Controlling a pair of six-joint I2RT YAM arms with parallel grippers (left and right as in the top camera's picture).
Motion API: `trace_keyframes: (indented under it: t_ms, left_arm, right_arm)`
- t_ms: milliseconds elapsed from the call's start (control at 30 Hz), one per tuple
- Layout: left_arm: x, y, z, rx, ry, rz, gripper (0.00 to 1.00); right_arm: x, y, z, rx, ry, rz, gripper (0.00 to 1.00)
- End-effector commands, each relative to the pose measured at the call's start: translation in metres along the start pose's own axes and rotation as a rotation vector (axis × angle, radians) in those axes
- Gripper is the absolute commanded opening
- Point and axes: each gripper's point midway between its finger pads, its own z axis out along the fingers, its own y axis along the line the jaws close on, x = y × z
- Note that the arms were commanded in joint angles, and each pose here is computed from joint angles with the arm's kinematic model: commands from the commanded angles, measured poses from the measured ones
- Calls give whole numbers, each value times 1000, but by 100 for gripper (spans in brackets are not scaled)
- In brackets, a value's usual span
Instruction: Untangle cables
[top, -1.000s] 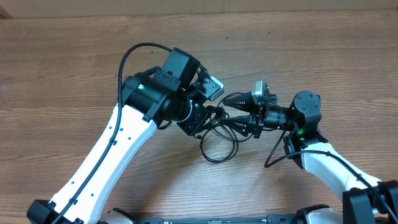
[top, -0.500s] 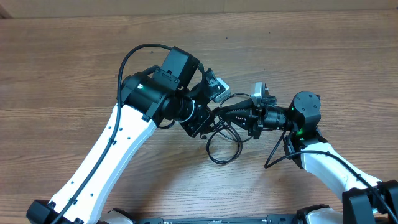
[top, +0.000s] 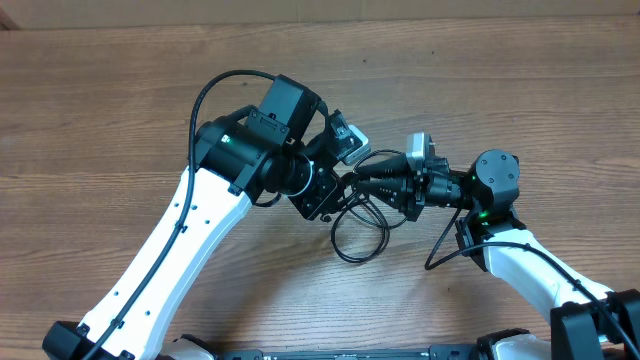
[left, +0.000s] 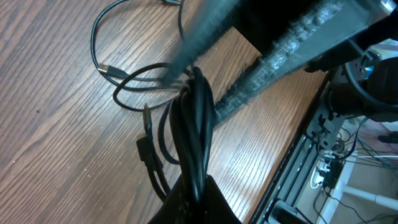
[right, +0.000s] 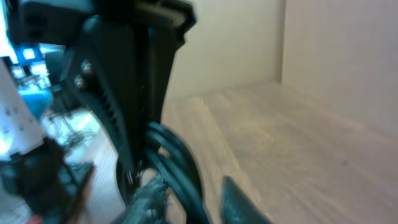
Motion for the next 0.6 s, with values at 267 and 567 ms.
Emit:
trace_keyframes:
  t_ms: [267, 567]
  left_arm:
    - [-4, -5, -7, 9, -30, 6, 4]
    - [-5, -5, -7, 9, -33, 8, 25]
  right_arm:
    - [-2, 2, 2, -15, 3, 8, 4]
    - [-1, 5, 2, -33, 10, 18, 4]
